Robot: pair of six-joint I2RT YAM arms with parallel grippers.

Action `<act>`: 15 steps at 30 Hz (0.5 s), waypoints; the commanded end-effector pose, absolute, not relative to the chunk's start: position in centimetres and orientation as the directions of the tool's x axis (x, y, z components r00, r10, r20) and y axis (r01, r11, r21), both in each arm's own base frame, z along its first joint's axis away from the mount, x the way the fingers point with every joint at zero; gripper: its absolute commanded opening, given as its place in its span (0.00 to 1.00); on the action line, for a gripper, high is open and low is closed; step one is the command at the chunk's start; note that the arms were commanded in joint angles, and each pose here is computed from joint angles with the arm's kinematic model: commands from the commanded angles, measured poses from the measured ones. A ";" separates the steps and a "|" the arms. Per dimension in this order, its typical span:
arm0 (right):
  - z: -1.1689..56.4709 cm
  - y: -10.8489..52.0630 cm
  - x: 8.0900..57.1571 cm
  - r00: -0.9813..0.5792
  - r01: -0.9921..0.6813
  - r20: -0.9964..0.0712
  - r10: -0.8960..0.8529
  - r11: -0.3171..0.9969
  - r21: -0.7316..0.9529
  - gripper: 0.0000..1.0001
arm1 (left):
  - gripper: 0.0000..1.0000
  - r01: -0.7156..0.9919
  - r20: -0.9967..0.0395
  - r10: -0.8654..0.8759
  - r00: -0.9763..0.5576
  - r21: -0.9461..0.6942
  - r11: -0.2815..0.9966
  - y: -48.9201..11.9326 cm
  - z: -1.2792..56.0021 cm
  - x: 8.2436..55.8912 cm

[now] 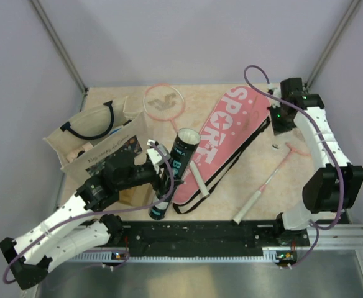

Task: Pack up the badminton gear

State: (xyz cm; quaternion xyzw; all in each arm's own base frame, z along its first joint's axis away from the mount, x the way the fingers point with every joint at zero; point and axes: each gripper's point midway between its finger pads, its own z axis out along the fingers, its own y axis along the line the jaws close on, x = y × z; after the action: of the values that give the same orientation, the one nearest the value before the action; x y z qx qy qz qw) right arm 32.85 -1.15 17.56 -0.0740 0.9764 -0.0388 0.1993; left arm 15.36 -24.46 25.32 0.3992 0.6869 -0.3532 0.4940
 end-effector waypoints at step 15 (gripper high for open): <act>42.8 20.9 32.4 -0.135 -0.518 -0.991 -0.009 0.853 0.063 0.00 | 0.34 0.922 -0.951 0.300 0.075 0.181 0.342 -26.7 27.5 18.4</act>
State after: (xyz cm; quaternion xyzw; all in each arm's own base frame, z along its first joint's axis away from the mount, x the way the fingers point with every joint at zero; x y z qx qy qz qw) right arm 35.30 17.97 31.59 -0.1820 0.8417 0.1226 0.4933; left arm 17.30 -25.74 23.79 0.4672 0.6711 -0.3043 0.4887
